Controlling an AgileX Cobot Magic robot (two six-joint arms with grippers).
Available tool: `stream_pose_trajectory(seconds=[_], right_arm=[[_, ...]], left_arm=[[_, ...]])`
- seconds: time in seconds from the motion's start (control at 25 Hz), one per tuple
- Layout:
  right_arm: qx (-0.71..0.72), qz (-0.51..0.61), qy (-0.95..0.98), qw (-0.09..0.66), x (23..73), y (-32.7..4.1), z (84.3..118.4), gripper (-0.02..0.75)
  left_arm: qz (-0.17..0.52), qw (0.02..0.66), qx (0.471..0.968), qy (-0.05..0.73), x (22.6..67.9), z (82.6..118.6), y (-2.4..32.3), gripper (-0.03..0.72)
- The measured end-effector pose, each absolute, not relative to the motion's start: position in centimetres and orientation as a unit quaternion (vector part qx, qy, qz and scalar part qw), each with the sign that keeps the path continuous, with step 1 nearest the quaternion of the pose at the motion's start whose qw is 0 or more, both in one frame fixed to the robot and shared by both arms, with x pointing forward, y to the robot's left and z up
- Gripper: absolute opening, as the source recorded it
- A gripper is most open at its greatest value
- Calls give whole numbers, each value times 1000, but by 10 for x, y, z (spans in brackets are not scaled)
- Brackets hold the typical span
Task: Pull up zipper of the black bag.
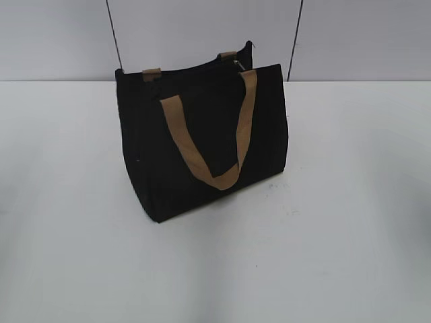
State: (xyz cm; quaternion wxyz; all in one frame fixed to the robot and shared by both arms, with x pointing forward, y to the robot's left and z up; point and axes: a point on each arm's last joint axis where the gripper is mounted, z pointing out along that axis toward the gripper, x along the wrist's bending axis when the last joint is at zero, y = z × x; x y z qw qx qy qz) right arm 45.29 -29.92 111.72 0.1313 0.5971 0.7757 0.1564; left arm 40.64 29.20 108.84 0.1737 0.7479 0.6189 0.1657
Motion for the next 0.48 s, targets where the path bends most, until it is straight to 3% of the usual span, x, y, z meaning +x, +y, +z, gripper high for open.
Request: stream_pose_trajectory(seconds=[0.48], right_arm=[[611, 246, 740, 138, 332, -283, 1042, 486]], left_arm=[[206, 290, 713, 604, 318, 1069, 286, 492]])
